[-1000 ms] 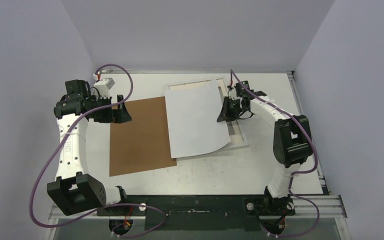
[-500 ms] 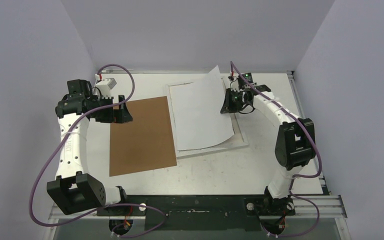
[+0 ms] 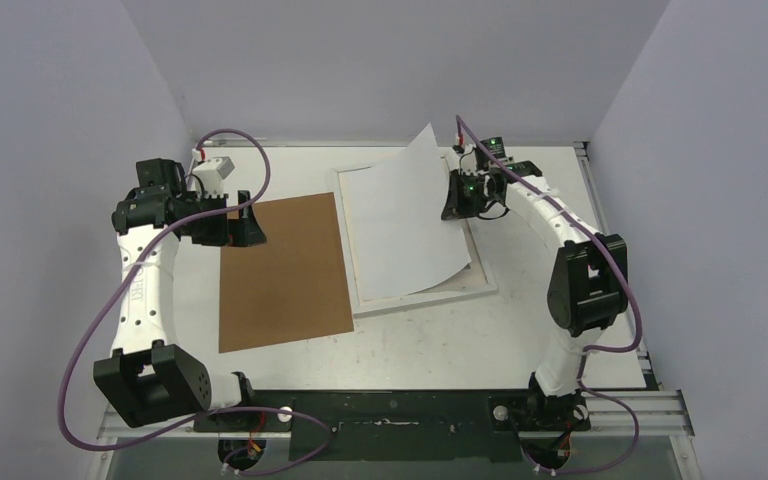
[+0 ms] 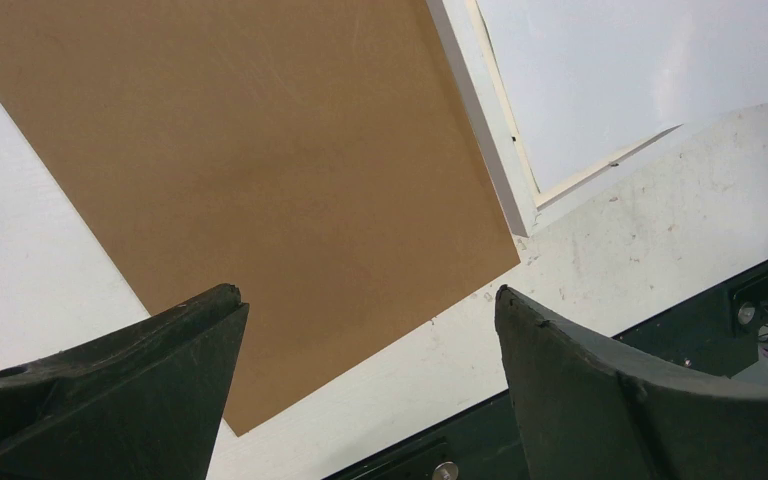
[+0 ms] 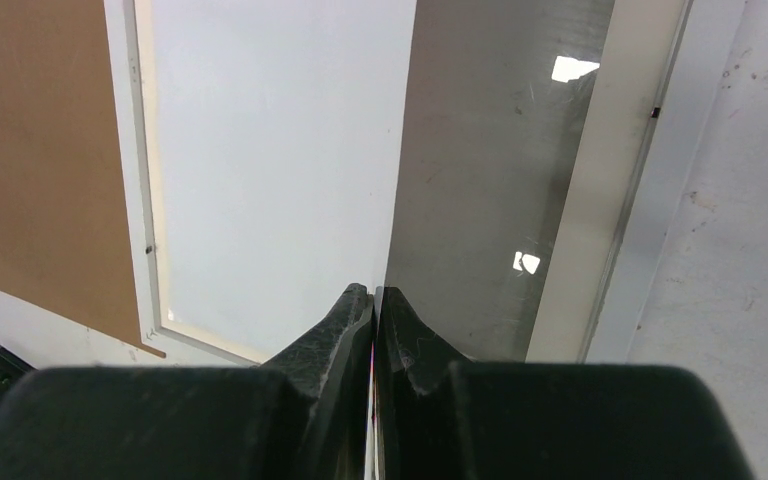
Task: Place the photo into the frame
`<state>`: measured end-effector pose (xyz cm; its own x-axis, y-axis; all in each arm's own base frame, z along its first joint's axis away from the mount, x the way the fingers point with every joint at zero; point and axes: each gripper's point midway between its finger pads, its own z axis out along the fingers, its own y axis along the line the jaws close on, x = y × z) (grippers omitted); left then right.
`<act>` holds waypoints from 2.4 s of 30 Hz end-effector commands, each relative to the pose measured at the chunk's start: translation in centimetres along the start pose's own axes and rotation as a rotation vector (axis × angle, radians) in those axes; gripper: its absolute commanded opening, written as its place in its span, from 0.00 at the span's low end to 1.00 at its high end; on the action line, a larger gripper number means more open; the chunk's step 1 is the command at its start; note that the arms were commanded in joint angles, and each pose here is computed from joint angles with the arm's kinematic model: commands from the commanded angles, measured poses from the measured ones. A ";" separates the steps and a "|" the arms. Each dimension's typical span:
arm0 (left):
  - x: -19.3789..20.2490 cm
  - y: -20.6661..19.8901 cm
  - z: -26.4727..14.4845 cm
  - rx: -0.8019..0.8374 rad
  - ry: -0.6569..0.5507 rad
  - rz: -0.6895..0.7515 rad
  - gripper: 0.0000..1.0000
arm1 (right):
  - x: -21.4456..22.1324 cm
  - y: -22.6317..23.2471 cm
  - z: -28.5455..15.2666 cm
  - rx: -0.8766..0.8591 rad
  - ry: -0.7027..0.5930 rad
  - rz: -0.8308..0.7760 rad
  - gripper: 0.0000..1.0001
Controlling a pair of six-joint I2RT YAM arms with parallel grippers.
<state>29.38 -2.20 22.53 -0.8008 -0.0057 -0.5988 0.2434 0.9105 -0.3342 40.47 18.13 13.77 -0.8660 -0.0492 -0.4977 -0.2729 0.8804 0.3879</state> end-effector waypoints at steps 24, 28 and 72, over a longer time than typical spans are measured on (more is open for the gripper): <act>-0.5 0.1 -0.1 0.000 0.005 0.034 0.97 | -0.6 0.2 1.3 0.080 -0.040 -0.038 0.58; -0.4 0.2 0.1 -0.004 0.012 0.036 0.97 | -1.5 -1.1 0.0 0.174 -0.078 -0.056 0.90; 6.0 14.6 0.1 -0.345 0.162 -0.077 0.97 | 11.9 26.6 13.1 0.050 -0.104 -0.315 0.93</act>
<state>27.42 10.08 13.47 -0.9115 -0.0664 -0.4060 -0.0109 0.9904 -0.1376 26.28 45.91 5.79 -0.7152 -0.3547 -0.6022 -0.5383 0.8291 0.1510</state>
